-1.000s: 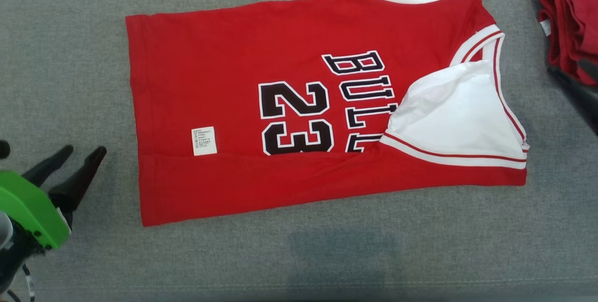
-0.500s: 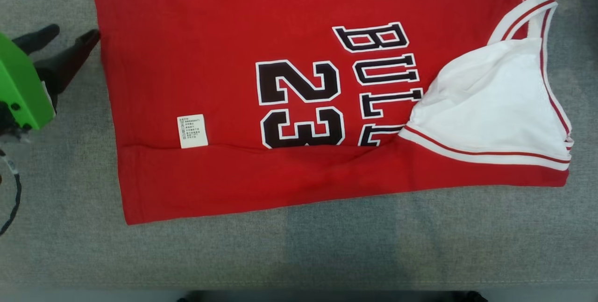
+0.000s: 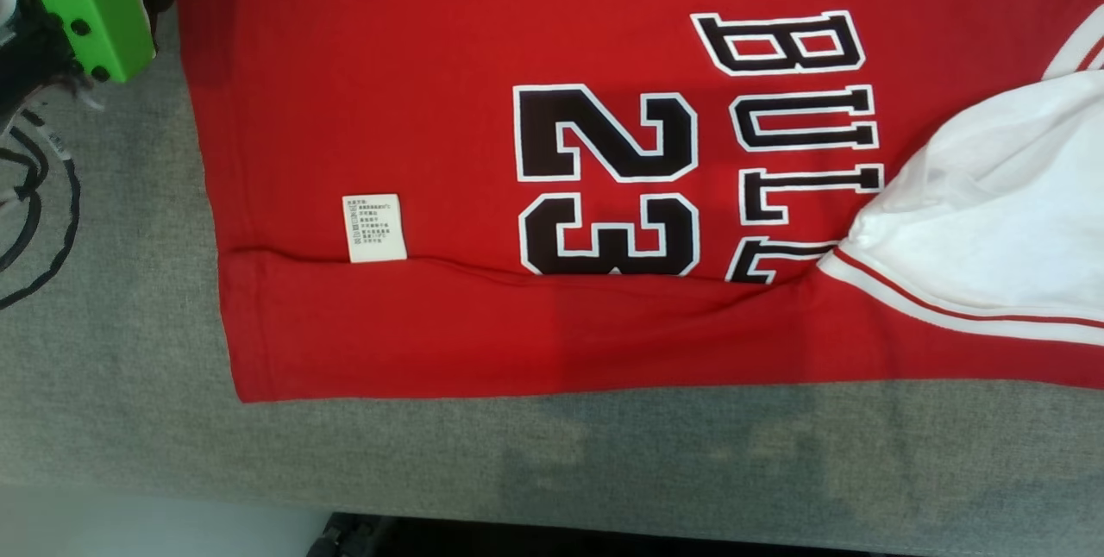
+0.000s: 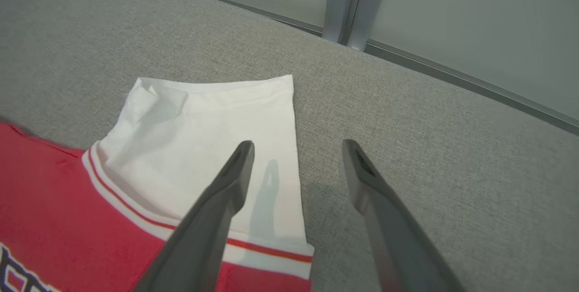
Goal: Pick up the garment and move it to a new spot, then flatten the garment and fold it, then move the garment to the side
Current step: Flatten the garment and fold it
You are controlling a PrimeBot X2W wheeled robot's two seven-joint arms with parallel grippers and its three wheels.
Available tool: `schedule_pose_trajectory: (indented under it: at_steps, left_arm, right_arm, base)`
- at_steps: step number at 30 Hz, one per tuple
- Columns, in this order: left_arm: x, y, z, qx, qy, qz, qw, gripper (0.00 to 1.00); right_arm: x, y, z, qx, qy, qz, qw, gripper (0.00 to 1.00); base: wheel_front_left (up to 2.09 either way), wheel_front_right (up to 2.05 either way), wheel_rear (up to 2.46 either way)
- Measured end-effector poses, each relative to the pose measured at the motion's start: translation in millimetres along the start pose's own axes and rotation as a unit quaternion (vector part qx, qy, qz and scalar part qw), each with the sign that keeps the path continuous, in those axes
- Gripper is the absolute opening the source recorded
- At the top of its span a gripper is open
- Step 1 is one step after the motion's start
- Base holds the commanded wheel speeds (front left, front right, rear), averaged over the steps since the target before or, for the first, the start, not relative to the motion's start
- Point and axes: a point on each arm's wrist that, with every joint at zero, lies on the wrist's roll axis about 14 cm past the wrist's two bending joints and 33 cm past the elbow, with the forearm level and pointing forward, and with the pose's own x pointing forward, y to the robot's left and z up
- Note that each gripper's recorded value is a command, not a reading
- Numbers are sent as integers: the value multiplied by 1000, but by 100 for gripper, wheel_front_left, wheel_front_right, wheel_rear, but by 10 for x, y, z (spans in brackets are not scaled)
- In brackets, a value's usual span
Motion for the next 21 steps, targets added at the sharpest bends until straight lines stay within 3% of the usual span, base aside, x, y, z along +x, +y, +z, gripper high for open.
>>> schedule_pose_trajectory:
  at_steps: [1,2,3,17,21]
  left_arm:
    - [23,-5,14,-2,-1,-1,1000,49]
    - [45,-11,18,-3,0,0,1000,29]
    - [69,-23,28,-6,1,-1,1000,0]
    - [107,-162,79,-22,11,-7,1000,0]
    - [111,-174,83,-25,11,-11,1000,0]
  right_arm:
    - [69,46,-38,2,7,5,1000,100]
    - [128,68,-84,4,15,7,1000,100]
    - [181,67,-132,6,23,6,1000,100]
    - [618,187,-72,16,55,6,998,100]
    - [725,162,-122,21,75,0,997,91]
  base:
    - [0,0,0]
    - [0,0,0]
    - [0,0,0]
    - [0,0,0]
    - [0,0,0]
